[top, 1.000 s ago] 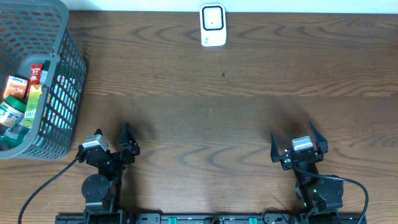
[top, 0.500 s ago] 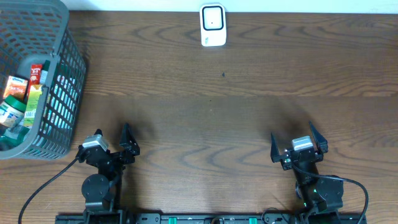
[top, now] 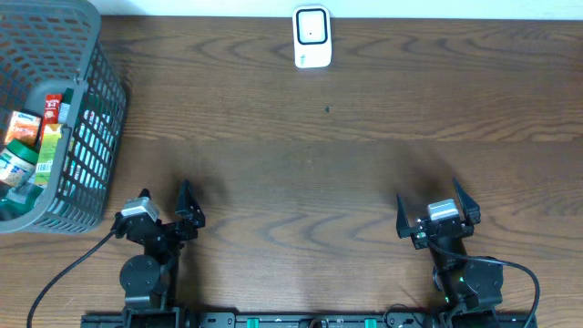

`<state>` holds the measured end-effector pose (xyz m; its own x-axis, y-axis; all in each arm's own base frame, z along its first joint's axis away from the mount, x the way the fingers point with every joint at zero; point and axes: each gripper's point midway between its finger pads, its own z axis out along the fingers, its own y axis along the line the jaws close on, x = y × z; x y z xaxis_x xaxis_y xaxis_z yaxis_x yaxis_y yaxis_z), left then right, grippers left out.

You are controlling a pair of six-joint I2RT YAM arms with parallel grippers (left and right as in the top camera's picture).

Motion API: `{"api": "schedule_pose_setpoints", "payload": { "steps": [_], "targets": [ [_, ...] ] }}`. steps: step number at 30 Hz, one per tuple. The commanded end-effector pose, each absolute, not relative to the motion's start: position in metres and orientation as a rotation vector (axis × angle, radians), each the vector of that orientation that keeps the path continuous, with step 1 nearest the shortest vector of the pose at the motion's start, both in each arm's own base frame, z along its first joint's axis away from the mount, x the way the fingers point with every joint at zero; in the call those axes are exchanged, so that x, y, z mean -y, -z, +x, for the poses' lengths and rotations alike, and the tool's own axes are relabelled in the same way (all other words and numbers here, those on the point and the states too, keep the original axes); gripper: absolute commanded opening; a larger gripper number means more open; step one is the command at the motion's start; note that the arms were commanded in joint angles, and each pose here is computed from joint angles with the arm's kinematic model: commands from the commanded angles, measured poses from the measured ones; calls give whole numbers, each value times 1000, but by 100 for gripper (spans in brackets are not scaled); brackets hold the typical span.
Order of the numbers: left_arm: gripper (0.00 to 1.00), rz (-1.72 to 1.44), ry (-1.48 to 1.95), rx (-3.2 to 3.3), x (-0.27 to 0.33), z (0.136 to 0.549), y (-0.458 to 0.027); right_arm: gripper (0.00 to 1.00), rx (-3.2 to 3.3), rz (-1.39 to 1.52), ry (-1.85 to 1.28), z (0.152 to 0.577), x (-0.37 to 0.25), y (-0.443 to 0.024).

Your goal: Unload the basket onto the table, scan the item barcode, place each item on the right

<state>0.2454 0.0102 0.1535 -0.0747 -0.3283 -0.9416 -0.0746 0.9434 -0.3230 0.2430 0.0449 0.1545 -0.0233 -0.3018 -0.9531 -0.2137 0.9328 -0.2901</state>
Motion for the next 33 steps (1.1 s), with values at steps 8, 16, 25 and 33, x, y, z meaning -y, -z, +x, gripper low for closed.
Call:
{"api": "schedule_pose_setpoints", "payload": {
  "steps": [8, 16, 25, 33],
  "targets": [
    [86, -196, 389, -1839, 26, 227, -161, 99, -1619, -406, 85, 244, -42, -152],
    [86, -201, 436, -2030, 35, 220, -266, 99, -1619, -406, 86, 244, -42, -152],
    [87, -124, 310, -2462, 28, 262, -360, 99, -1619, -406, 86, 244, -42, -152],
    [86, -177, 71, -2470, -7, 335, -374, 99, -1619, -406, 85, 244, -42, -152]
  ]
}}
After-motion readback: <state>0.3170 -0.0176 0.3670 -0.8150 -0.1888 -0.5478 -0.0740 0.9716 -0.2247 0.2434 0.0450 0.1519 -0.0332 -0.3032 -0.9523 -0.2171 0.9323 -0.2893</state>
